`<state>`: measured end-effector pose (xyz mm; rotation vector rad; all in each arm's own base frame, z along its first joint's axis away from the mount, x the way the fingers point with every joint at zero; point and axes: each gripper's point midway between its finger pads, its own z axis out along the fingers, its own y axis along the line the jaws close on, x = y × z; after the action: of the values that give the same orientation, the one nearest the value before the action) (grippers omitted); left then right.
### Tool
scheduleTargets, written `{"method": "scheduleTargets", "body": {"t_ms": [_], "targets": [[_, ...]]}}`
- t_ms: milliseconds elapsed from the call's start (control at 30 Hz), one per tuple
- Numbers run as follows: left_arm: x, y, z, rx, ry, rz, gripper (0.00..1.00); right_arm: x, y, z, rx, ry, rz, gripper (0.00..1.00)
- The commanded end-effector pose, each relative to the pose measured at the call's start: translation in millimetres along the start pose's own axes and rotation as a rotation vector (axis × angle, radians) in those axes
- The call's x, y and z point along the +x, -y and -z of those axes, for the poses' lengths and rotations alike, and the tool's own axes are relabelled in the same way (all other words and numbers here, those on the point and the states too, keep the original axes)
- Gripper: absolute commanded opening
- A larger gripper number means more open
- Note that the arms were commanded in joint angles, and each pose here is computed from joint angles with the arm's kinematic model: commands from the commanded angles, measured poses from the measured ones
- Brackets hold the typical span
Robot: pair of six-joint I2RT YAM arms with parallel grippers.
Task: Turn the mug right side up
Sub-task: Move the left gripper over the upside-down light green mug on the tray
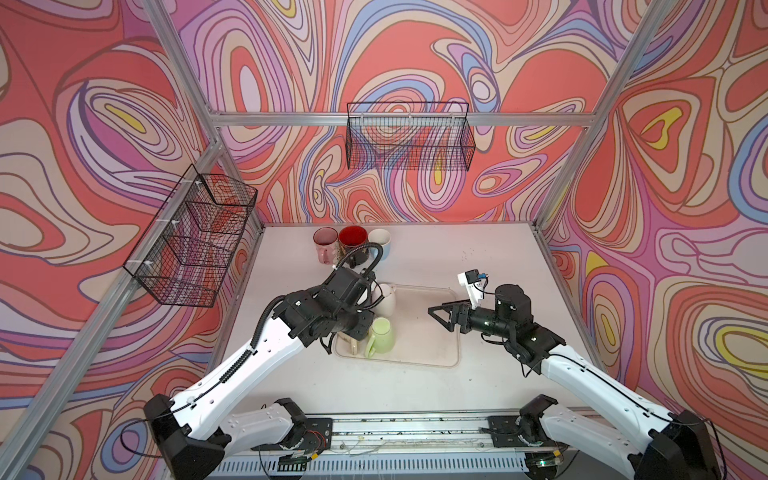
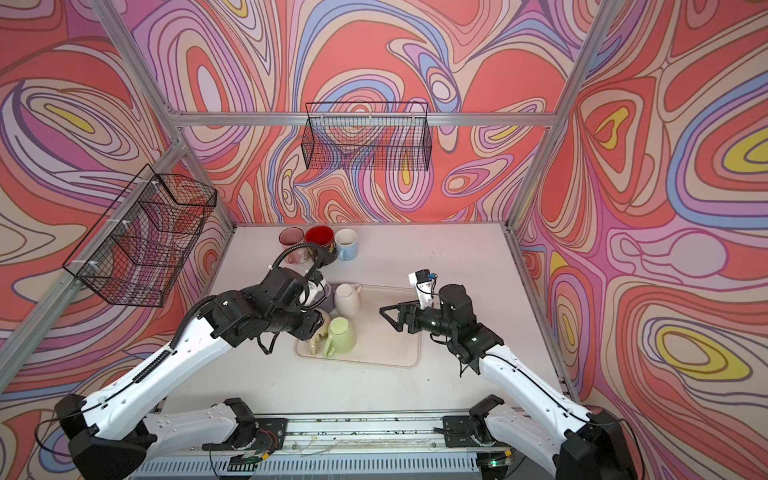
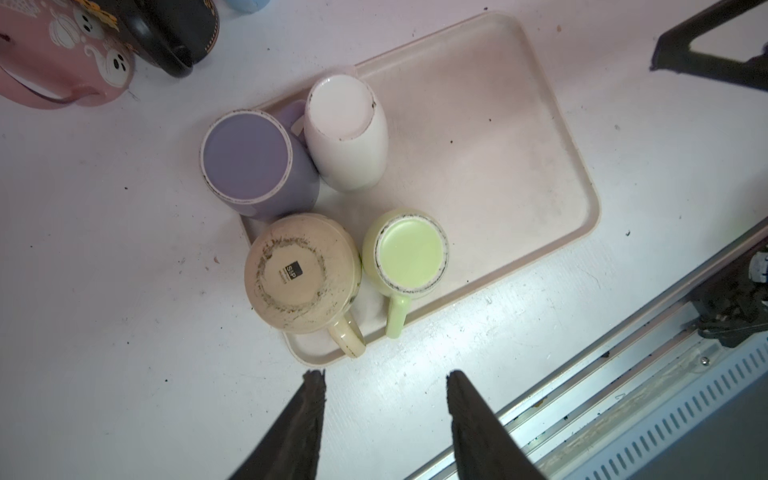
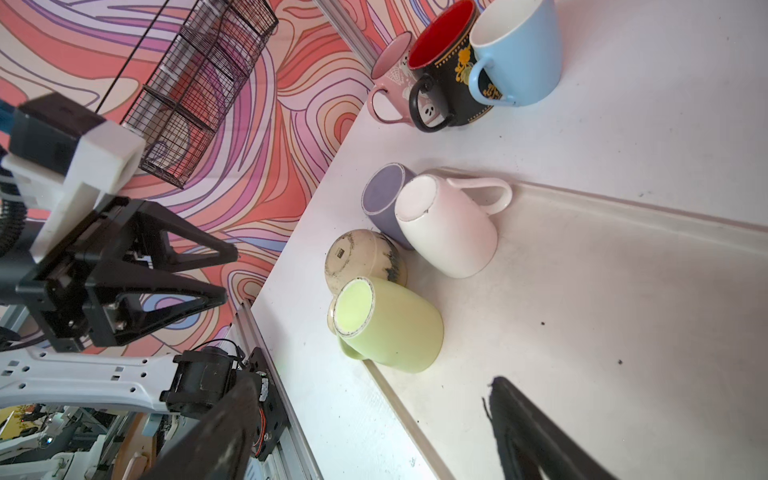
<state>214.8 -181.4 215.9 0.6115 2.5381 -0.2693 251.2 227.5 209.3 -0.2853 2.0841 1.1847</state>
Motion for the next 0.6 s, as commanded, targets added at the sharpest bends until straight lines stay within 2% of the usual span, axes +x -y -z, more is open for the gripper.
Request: {"method": "scheduleTargets", "body": {"t_ms": [0,233,567], "targets": [[24,-3,-2,-0.037,-0.042,0.019,0.5,8,10,1,0.04,-0.001,-0.031,0.89],[39,7,-10,-0.112,-0.033,-0.03,0.51,19,22,-2,0.058,0.0,-0.07,0.89],[45,13,-43,-0.117,-0.053,-0.024,0.53,24,35,-12,0.086,-0.026,-0.07,0.89]]}}
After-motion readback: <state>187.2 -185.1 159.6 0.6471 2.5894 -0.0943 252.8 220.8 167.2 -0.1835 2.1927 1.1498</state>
